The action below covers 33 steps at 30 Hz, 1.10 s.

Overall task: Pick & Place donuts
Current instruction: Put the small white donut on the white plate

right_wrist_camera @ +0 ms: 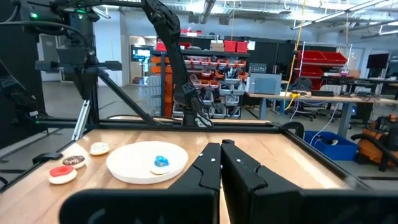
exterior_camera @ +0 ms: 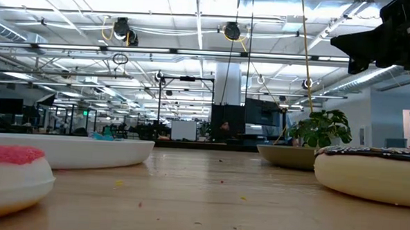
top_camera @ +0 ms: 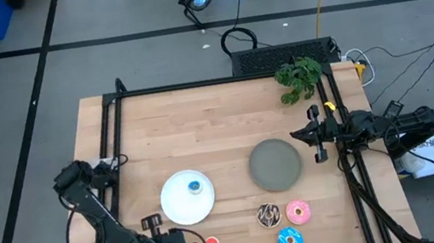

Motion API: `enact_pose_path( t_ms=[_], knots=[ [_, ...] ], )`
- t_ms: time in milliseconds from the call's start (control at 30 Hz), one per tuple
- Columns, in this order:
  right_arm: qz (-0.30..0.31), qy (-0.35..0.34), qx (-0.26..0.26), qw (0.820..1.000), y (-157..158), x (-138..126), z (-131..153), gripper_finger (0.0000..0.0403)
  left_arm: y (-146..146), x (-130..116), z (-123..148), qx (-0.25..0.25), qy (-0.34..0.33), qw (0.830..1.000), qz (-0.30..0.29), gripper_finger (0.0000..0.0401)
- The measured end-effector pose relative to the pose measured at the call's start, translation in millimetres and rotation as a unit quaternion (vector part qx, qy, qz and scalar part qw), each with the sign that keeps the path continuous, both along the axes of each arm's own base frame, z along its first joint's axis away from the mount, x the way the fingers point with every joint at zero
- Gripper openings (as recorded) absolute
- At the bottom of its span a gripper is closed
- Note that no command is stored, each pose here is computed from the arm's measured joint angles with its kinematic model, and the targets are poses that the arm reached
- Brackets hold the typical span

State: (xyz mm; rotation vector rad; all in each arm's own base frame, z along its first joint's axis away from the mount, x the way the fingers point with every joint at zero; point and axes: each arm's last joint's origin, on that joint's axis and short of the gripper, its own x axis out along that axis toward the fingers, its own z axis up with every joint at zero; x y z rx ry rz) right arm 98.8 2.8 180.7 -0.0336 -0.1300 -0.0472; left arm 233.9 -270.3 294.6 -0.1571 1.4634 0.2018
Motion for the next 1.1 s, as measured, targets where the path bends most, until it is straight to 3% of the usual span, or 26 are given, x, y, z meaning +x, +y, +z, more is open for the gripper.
enact_pose_path(
  t_ms=[100,233,500,667,800,967,1100],
  knots=[
    [0.0,0.0,0.003,1.0,0.0,0.0,0.0,0.0,1.0,-0.4,0.0,0.002,0.001,1.0,0.031,0.0007],
    [0.0,0.0,0.003,1.0,0.0,0.0,0.0,0.0,-0.1,-3.1,0.0,0.009,-0.003,0.999,0.043,0.004],
    [0.0,0.0,0.002,1.0,0.0,0.0,0.1,0.0,7.0,-6.6,-31.0,0.039,0.031,0.99,0.132,0.0171],
    [0.0,0.0,0.002,1.0,0.0,0.0,0.0,0.0,11.8,-1.5,-56.2,0.033,0.039,0.991,0.121,0.0264],
    [0.0,0.0,0.001,1.0,0.0,0.0,0.0,0.0,14.6,8.3,-71.5,-0.002,0.036,0.993,0.109,0.0321],
    [0.0,0.0,0.001,1.0,0.0,0.0,0.0,0.0,8.3,11.5,-89.5,-0.034,0.005,0.999,0.008,0.0352],
    [0.0,0.0,0.001,1.0,0.0,0.0,0.1,0.0,11.8,4.8,-99.9,-0.025,0.032,0.999,0.026,0.0354]
  ],
)
